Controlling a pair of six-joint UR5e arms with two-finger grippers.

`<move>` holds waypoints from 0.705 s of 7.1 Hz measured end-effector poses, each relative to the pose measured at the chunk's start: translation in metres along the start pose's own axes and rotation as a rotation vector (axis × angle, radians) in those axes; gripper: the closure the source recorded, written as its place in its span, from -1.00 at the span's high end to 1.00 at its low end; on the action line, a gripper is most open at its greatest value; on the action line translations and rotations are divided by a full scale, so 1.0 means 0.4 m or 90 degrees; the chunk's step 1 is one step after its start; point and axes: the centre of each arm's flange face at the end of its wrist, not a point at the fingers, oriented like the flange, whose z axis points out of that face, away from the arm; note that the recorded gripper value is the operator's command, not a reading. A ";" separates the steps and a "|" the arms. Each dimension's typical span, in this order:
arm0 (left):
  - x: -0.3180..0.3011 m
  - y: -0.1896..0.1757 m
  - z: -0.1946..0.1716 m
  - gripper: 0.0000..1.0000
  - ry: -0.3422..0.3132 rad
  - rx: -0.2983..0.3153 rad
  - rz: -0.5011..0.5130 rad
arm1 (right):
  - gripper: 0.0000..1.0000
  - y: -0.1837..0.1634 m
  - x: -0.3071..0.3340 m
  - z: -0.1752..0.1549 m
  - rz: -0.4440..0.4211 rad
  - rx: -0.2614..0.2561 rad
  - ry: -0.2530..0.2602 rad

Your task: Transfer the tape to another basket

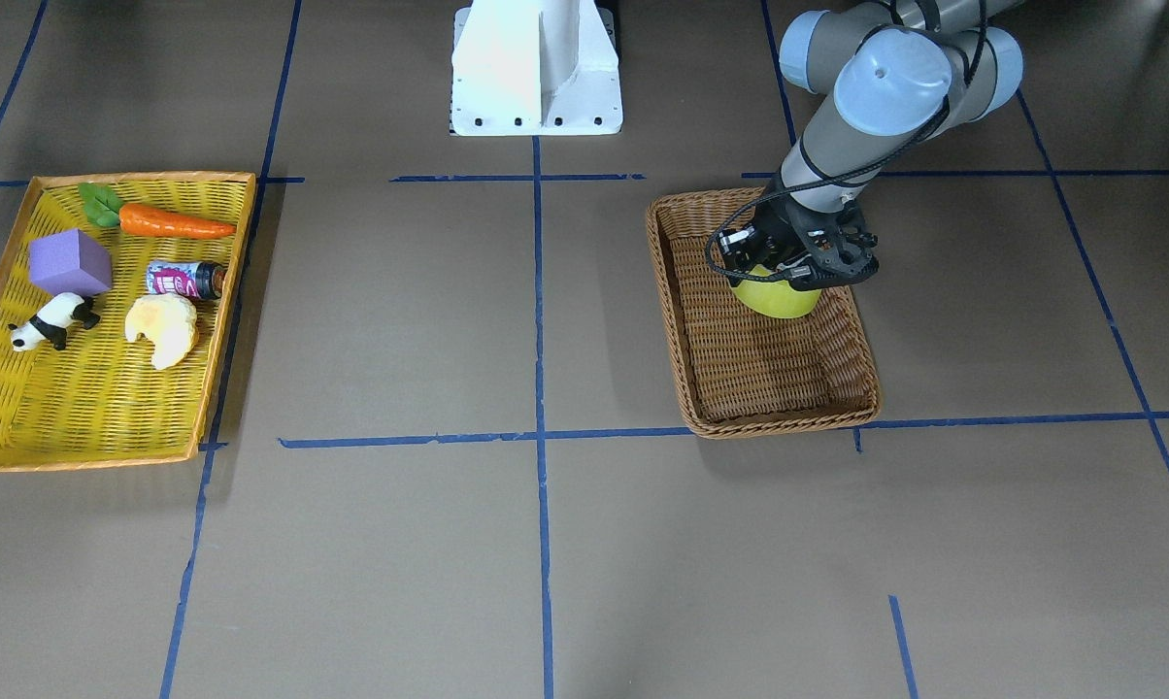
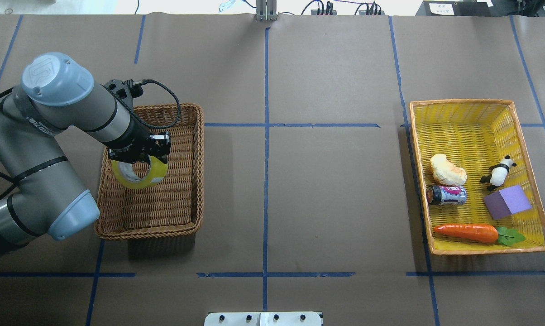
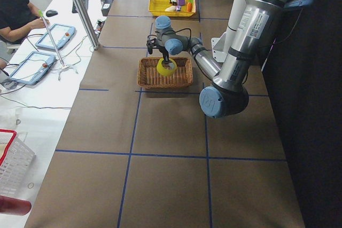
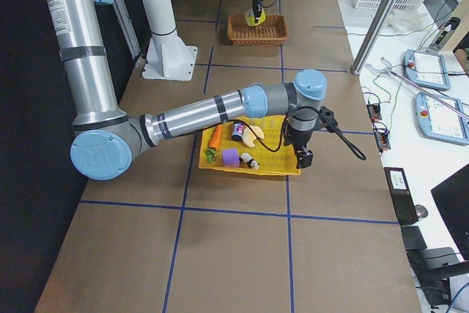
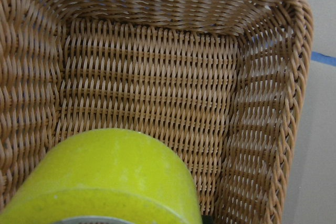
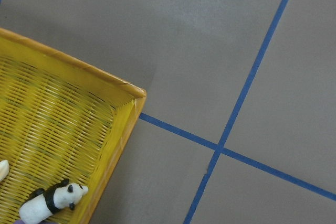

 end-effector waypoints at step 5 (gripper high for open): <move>-0.026 -0.019 -0.091 1.00 -0.031 0.028 0.016 | 1.00 0.065 0.068 0.052 0.047 -0.019 -0.025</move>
